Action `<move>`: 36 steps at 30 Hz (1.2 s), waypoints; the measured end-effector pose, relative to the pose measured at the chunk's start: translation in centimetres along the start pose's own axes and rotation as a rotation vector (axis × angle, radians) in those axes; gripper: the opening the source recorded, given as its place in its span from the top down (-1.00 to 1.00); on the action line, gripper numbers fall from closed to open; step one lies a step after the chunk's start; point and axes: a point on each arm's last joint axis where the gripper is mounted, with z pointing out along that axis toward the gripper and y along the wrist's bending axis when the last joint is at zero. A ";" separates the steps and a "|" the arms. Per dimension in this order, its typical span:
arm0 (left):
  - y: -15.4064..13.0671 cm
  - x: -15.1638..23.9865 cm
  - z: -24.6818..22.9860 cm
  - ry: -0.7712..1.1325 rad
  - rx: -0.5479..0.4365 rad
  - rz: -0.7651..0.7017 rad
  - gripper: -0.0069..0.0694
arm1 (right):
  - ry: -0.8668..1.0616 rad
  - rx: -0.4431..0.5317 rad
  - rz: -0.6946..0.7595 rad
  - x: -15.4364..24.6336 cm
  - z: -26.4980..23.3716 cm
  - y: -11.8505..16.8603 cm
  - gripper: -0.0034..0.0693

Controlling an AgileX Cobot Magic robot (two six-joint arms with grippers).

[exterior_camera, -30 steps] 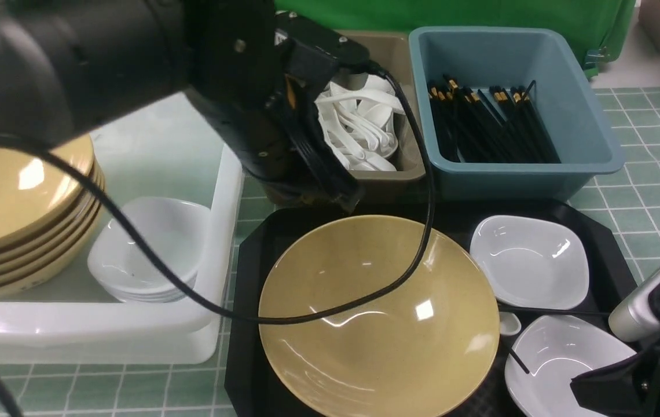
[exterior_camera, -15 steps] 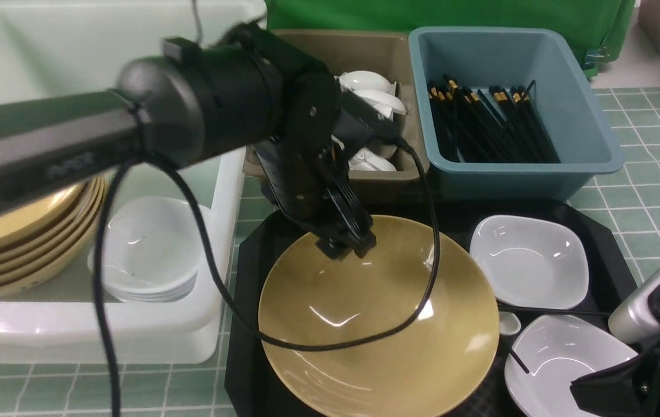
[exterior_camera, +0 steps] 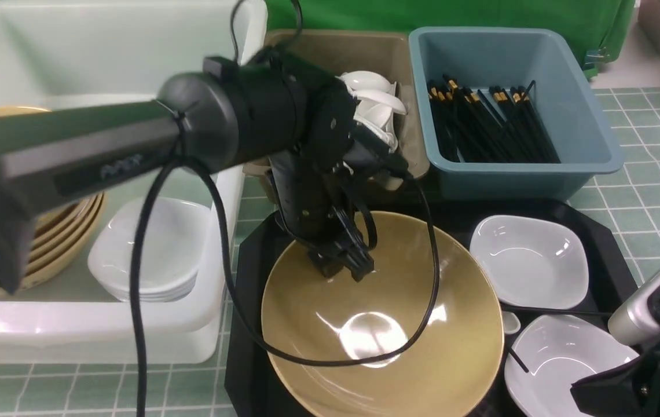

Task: On blue table put chopsticks spoon bowls plates into blue grey white boxes.
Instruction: 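Grasp the large bowl on the tray by its rim, then place the tan bowl onto the bowl stack in the left bin with the left gripper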

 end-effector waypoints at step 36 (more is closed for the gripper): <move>20.8 31.8 -12.6 -0.415 -0.411 -1.313 0.79 | -0.030 0.024 0.001 -0.3 0.0 -0.2 0.66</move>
